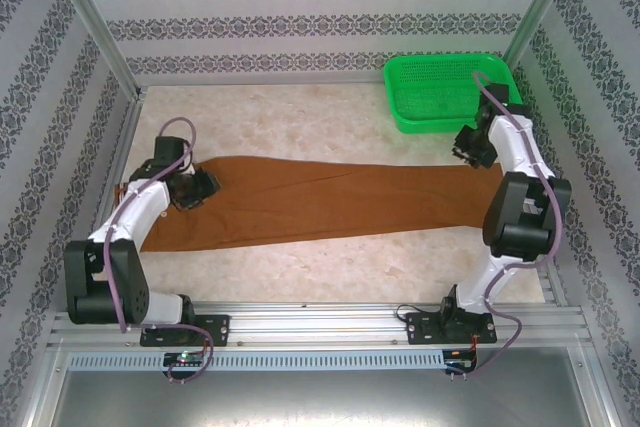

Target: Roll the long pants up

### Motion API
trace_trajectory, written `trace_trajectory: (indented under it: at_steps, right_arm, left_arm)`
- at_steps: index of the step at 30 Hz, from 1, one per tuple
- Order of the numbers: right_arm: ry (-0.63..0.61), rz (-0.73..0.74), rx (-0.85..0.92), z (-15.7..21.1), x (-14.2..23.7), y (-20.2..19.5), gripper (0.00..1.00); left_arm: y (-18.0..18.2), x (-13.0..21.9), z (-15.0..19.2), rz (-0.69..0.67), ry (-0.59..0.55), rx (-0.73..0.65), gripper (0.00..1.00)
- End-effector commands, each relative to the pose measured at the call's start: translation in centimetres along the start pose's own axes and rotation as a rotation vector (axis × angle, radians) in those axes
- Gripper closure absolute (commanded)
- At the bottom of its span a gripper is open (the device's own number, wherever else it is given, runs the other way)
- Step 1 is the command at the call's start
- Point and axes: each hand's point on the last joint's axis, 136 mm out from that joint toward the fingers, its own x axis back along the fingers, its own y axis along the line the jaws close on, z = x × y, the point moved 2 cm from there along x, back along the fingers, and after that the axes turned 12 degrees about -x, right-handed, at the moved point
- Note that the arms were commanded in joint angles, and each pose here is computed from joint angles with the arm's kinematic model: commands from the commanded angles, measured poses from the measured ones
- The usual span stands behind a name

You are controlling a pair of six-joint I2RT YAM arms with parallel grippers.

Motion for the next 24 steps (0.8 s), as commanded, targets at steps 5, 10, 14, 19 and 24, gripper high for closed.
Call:
trace_trajectory:
  at_steps: [5, 10, 14, 19, 24]
  right_arm:
    - [0.221, 0.070, -0.016, 3.2, -7.4, -1.7, 0.84]
    - [0.255, 0.111, -0.035, 3.1, -9.1, -2.6, 0.87]
    - [0.247, 0.170, -0.058, 1.7, -9.0, -3.6, 0.87]
    - [0.234, 0.222, -0.129, -0.4, -9.2, -6.5, 0.88]
    - [0.245, 0.190, -0.210, -0.9, -9.9, -8.4, 0.93]
  left_arm:
    - [0.5, -2.2, 6.7, 0.028, 0.245, -0.021, 0.74]
    - [2.1, -2.5, 8.7, -0.051, 0.323, 0.021, 0.76]
    - [6.3, -2.5, 9.2, -0.225, 0.340, 0.126, 0.75]
    - [12.9, 1.1, 7.4, -0.300, 0.177, 0.451, 0.78]
    - [13.4, 3.7, 5.0, -0.285, 0.051, 0.477, 0.78]
